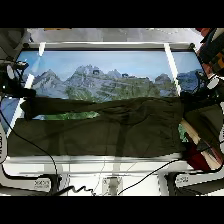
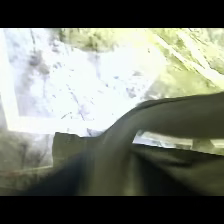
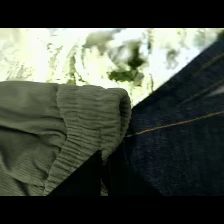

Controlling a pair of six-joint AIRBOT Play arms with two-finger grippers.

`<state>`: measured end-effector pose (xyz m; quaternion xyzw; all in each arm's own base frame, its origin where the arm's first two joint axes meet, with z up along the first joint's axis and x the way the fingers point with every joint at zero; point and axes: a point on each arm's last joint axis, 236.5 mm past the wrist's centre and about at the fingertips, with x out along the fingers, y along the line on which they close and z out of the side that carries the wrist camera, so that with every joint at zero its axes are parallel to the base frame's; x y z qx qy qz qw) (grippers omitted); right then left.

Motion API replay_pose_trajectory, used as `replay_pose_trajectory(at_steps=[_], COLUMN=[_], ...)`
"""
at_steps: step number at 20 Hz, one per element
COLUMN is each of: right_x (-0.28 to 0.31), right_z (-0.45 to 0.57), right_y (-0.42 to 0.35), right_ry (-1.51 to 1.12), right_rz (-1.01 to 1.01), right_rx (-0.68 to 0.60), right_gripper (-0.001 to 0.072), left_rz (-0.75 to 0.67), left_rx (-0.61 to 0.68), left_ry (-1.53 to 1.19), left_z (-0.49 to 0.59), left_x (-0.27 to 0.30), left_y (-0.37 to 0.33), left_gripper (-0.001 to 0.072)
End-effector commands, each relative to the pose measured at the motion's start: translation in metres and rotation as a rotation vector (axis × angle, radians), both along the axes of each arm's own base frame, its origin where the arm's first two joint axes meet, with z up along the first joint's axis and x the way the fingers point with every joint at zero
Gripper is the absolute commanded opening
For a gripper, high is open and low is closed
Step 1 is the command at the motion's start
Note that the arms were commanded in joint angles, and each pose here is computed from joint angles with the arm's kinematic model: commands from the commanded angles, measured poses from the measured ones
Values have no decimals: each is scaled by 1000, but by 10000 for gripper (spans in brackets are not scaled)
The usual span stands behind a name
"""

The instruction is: Fold the clothes and pants, and hang the long-sleeved shirts on hangers.

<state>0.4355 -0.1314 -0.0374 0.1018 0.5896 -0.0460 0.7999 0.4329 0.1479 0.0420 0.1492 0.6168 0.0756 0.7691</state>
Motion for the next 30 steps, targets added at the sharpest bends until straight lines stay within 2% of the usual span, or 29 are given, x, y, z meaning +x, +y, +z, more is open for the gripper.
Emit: replay_pose_trajectory(at_steps=[1,2,4,5,7,10,12,14,16,19,22,28,29,30], right_x=[0,-1,-1,-1,-1,-1,-1,-1,-3,-4,4,7,7,7], right_z=[0,0,0,0,0,0,0,0,0,0,4,7,7,7], right_y=[1,2,2,2,2,2,3,5,6,11,24,30,30,30], right_ry=[1,4,5,4,6,7,5,4,14,18,-12,-27,-27,-28], right_rz=[-24,-23,-22,-22,-22,-22,-24,-25,-23,-26,-44,-51,-51,-51], right_rx=[14,16,16,16,16,19,24,31,36,57,121,153,152,152], right_gripper=[29,29,29,29,29,28,28,29,29,29,29,29,29,29], left_rz=[3,39,99,136,208,319,387,460,494,509,521,554,551,537], left_rx=[4,-2,-9,-17,-88,-339,-514,-641,-718,-751,-716,-727,-736,-733], left_ry=[-10,-28,-22,1,41,-5,-88,-134,-119,-114,-164,-187,-188,-184], left_z=[-4,-4,-5,-7,-14,-23,-27,-39,-59,-88,-106,-135,-138,-141], left_x=[5,5,-4,-15,-38,-57,-57,-54,-51,-35,-17,-3,0,2], left_y=[4,10,27,38,55,64,67,71,68,65,76,81,77,74], left_gripper=[698,692,472,466,466,473,505,617,646,645,645,640,631,532])
